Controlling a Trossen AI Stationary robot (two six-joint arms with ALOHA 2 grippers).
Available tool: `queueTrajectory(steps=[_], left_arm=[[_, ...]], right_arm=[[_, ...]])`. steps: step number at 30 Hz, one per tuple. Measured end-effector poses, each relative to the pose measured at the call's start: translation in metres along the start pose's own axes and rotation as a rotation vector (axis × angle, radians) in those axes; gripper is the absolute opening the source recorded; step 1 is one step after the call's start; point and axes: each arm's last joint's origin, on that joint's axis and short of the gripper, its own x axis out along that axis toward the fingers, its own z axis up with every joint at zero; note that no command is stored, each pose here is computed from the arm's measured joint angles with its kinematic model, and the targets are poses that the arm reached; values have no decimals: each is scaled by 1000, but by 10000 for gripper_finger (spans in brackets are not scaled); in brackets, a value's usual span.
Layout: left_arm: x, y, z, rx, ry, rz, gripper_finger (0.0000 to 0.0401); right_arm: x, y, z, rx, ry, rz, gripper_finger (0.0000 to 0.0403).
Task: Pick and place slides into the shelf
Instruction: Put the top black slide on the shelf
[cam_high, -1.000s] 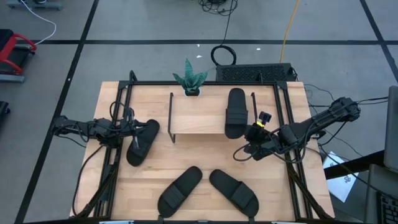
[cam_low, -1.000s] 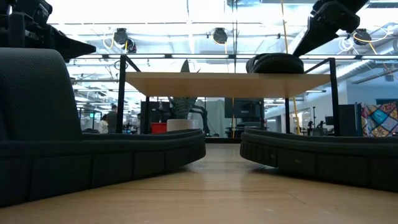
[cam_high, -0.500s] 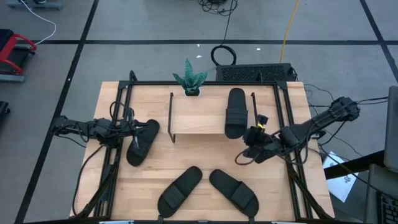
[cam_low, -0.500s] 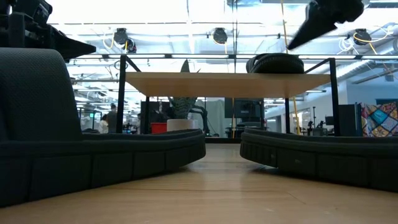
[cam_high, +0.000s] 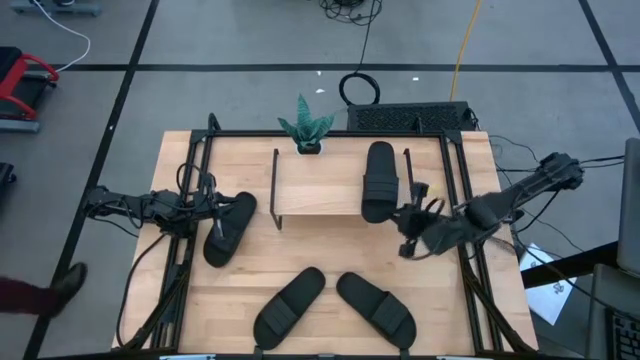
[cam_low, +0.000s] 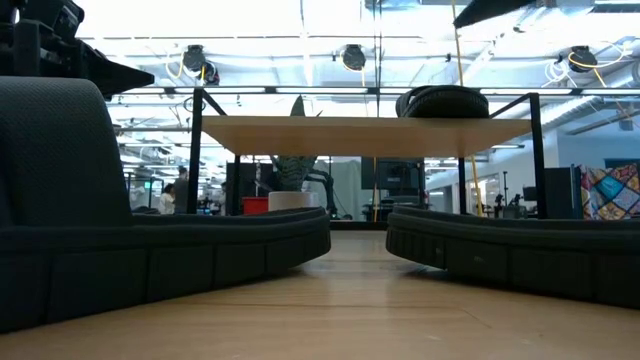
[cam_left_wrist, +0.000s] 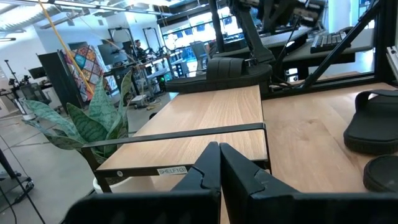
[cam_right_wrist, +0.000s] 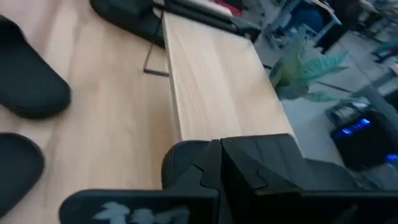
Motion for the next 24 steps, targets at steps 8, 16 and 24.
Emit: queueTrajectory(steps=[8, 16, 24], left_arm=[[0, 0, 0, 12, -1, 0, 1], [0, 0, 0, 0, -1, 0, 1], [0, 0, 0, 30, -4, 1, 1]], right_arm=[[-18, -39, -5, 77, -212, 194, 0], [-23, -51, -46, 162, -374, 227, 0], [-38, -75, -65, 277, -415, 256, 0]])
